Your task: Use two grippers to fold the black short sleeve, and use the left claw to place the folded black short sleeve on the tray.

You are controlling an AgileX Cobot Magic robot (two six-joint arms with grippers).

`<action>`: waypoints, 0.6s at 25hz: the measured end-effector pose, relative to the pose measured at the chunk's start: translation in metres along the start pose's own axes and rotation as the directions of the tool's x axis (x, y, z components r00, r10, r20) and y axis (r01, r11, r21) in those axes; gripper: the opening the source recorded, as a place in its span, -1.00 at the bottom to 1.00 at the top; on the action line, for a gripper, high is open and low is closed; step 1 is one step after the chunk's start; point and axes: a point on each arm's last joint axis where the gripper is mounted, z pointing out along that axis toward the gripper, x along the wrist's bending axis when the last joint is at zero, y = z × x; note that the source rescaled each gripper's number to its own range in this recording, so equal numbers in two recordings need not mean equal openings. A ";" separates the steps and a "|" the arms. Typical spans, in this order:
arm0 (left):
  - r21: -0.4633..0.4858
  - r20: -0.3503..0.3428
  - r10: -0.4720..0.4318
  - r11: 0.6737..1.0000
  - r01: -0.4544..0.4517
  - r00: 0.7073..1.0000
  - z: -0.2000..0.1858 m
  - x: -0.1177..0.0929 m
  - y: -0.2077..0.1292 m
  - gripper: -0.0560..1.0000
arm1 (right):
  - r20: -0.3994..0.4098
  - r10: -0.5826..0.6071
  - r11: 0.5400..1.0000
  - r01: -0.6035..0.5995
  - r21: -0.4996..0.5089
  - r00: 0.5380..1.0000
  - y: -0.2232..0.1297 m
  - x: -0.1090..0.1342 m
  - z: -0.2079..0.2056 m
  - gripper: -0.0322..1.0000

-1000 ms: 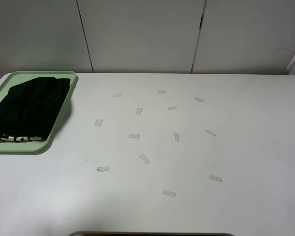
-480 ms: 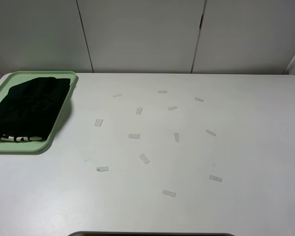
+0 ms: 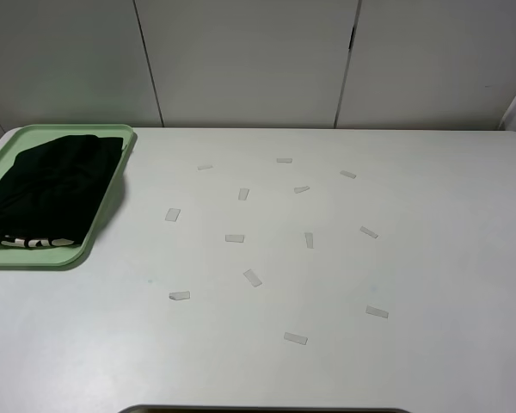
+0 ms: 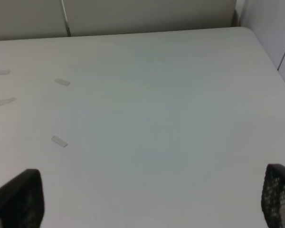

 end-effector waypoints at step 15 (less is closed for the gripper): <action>-0.032 0.004 0.037 0.999 -0.037 0.999 -0.003 -0.001 -0.002 1.00 | 0.000 0.000 1.000 0.000 0.000 1.000 0.000 0.000 0.000 1.00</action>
